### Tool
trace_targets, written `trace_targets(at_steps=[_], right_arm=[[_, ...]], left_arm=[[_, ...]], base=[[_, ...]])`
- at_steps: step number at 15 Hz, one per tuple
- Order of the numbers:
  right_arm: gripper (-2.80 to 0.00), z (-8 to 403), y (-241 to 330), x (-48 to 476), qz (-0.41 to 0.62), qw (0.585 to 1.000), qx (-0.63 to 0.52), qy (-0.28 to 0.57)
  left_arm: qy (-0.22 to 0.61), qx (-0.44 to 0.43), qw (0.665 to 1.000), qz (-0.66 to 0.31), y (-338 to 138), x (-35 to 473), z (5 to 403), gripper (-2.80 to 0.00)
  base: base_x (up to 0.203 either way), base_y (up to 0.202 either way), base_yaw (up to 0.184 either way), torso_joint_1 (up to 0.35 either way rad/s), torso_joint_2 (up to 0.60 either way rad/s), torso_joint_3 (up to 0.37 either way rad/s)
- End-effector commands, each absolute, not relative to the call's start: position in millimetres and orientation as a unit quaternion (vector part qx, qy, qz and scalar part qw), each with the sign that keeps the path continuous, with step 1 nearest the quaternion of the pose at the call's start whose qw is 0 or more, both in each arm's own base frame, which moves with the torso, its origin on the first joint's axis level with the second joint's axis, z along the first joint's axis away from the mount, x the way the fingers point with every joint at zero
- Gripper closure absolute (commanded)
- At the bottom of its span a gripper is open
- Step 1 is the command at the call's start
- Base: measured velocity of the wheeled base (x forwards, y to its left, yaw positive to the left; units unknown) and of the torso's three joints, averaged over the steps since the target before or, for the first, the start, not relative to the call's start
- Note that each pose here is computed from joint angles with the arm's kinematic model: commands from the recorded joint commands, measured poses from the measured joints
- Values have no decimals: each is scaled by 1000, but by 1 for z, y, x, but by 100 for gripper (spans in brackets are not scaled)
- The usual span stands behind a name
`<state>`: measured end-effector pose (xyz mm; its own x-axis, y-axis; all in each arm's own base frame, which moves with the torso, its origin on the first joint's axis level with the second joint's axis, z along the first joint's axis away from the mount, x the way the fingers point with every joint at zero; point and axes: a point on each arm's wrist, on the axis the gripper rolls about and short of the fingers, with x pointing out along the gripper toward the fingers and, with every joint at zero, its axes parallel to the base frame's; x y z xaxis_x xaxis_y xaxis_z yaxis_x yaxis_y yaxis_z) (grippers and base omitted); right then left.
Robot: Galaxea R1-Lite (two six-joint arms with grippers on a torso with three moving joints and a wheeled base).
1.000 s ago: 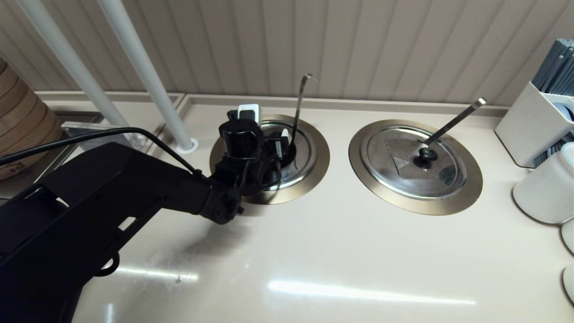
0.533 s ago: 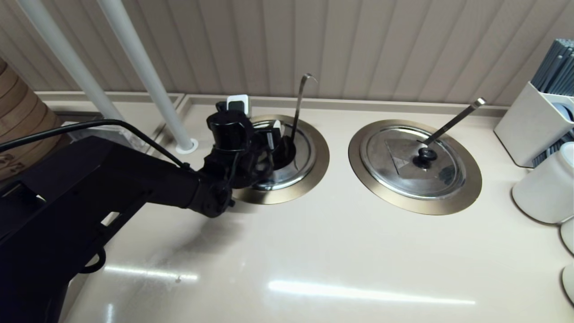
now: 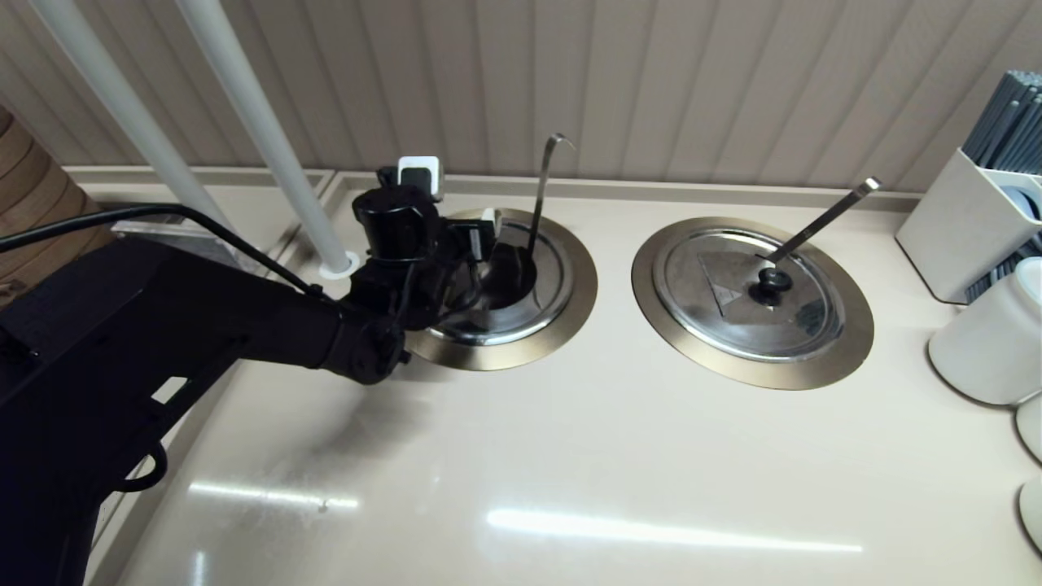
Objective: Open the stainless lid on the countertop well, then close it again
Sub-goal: Open the lid
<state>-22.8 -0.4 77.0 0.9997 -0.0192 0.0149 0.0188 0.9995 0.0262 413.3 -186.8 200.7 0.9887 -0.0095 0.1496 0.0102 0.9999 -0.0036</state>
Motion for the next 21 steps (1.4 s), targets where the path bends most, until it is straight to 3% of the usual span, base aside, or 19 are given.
trace_targets(at_steps=[1, 13, 21], right_arm=[[0, 76, 0, -22, -10, 1000, 13, -5], [0, 76, 0, -22, -9, 1000, 13, -5], [0, 76, 0, -22, -9, 1000, 13, -5]], left_arm=[[-79, 12, 997, 5, -181, 413, 205, -280], [-67, 78, 995, 15, -162, 419, 198, -280], [-80, 96, 992, 16, -135, 418, 215, -280]], base=[[0, 0, 0, 0, 0, 0], [0, 0, 0, 0, 0, 0], [0, 0, 0, 0, 0, 0]])
